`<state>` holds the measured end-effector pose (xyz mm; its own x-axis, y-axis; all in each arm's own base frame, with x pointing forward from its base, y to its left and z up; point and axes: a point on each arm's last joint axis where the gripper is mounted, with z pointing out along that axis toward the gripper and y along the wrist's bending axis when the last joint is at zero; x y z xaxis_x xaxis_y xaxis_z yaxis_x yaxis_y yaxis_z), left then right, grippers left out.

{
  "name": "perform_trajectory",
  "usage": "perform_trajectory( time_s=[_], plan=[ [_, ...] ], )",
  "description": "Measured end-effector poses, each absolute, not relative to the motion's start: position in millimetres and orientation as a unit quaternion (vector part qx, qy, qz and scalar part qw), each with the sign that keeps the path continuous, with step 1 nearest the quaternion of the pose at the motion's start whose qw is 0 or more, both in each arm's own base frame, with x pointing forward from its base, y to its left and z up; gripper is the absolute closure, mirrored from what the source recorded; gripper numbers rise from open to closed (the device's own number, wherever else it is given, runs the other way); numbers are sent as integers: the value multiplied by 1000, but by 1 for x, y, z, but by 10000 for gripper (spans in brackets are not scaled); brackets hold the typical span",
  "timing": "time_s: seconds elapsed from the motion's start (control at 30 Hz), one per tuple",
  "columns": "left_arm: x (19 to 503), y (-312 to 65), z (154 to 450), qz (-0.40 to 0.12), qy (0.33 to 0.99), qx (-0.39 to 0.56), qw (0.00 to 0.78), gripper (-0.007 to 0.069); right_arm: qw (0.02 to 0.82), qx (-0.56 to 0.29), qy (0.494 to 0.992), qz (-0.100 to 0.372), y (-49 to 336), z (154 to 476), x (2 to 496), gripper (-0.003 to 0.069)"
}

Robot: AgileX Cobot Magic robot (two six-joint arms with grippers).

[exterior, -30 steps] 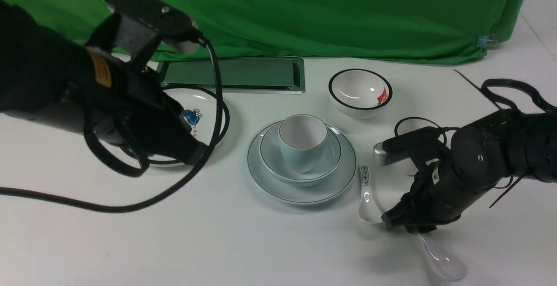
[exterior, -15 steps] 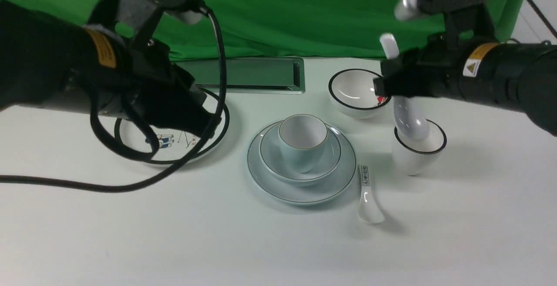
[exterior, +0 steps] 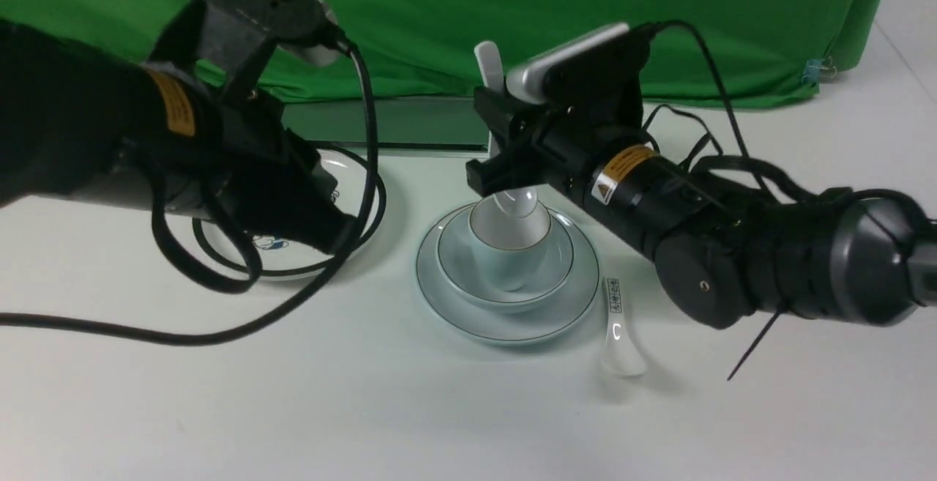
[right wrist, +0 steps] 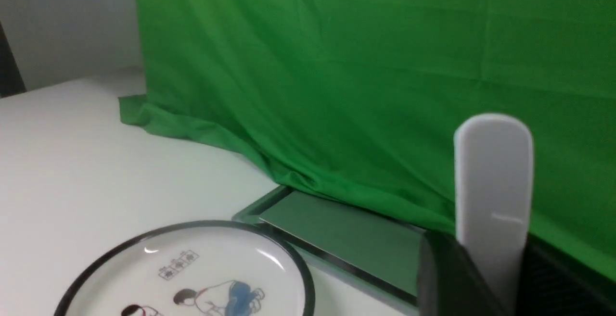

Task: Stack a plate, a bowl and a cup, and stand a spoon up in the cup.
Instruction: Use the right arm to put the blue soup spoon into the blue teacup in the middle

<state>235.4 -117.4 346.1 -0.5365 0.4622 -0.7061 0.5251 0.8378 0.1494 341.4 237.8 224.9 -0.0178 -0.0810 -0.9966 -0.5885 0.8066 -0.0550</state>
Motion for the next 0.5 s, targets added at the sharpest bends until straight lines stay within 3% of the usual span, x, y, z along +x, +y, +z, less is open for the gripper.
perform_trajectory(
  time_s=[0.3,0.43,0.5],
  plan=[
    [235,-116,339,-30,877,288,384,657,640,-251,702,187,241,205,345,491],
    [235,-116,339,-34,879,280,384,657,638,-251,703,187,241,204,345,436],
    [231,-113,339,-35,886,270,375,657,629,-254,712,184,240,206,344,375]
  ],
)
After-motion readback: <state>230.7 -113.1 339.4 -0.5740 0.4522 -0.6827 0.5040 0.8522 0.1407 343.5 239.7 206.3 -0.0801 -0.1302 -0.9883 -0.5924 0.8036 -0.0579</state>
